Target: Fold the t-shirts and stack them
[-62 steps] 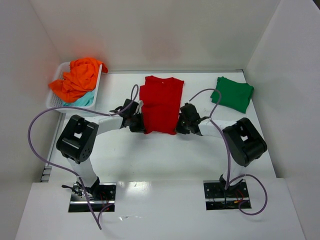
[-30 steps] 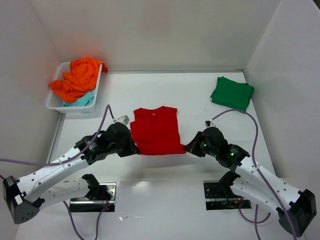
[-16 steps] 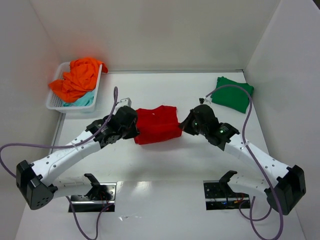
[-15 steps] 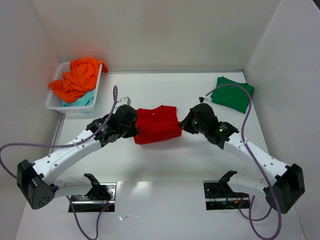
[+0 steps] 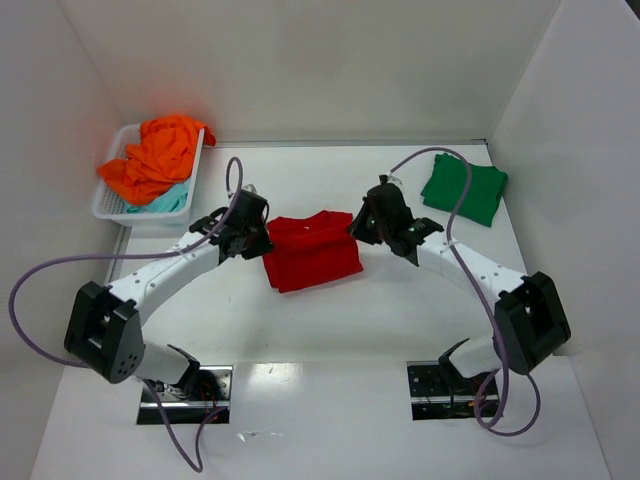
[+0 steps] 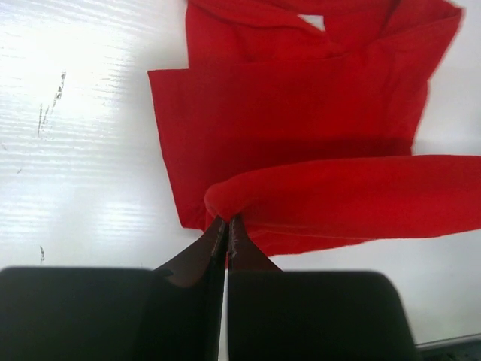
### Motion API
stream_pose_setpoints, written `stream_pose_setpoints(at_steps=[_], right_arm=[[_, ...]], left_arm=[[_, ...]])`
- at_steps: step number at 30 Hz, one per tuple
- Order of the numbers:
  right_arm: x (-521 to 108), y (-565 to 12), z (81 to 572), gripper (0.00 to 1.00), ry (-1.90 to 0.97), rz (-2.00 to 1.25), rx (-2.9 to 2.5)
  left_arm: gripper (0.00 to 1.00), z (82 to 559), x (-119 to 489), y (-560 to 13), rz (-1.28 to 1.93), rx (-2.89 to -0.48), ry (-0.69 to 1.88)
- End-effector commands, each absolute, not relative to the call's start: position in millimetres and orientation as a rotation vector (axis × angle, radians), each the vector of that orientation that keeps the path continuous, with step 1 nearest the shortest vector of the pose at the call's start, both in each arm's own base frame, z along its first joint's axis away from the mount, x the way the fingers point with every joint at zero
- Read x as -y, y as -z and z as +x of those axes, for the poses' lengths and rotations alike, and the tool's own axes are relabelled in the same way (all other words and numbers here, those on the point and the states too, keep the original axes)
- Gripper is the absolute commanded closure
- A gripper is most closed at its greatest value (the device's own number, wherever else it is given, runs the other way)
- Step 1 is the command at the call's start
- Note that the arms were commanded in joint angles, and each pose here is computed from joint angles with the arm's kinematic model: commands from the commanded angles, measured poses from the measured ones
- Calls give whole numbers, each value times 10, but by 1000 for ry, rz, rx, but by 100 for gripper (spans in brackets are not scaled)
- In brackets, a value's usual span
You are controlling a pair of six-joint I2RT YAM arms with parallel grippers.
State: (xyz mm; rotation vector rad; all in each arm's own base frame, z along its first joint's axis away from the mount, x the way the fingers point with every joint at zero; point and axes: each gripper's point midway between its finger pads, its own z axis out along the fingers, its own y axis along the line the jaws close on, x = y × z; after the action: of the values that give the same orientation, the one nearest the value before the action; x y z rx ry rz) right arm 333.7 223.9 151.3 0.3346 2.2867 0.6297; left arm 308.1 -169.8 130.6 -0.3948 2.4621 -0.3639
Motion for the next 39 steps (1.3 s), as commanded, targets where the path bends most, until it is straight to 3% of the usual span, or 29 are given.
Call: stream_pose_setpoints(at_steps=[1, 12, 21, 23, 27, 28, 30, 33, 37, 39], right_arm=[[-2239, -1841, 3754, 100, -650, 335, -2140], [-2342, -1593, 4330, 100, -587, 300, -2157], [-2330, -1424, 4621, 90, -553, 295, -2173], [-2314, -1389, 4706, 79, -541, 295, -2174], [-2338, -1408, 4774, 48, -545, 270, -2144], [-2345, -1430, 4790, 46, -550, 269, -2134], [-2357, -1502, 4823, 43, -552, 256, -2117], [-2361, -1710, 4789, 46, -572, 236, -2091], [-2420, -1848, 4627, 70, -660, 191, -2063], [-2437, -1732, 4556, 75, -675, 177, -2096]], left_arm=[[100, 3302, 1722, -1335, -353, -2443, 370], [100, 3741, 1582, -1044, -415, -2470, 305], [99, 4086, 1485, -870, -441, -2480, 298], [89, 4092, 1530, -841, -421, -2489, 323], [56, 4124, 1495, -777, -422, -2501, 309], [41, 4131, 1474, -776, -426, -2497, 295], [36, 4181, 1422, -921, -407, -2459, 289], [20, 4232, 1407, -1252, -357, -2384, 301], [19, 4222, 1503, -1478, -307, -2327, 393], [22, 4171, 1552, -1428, -309, -2349, 429]])
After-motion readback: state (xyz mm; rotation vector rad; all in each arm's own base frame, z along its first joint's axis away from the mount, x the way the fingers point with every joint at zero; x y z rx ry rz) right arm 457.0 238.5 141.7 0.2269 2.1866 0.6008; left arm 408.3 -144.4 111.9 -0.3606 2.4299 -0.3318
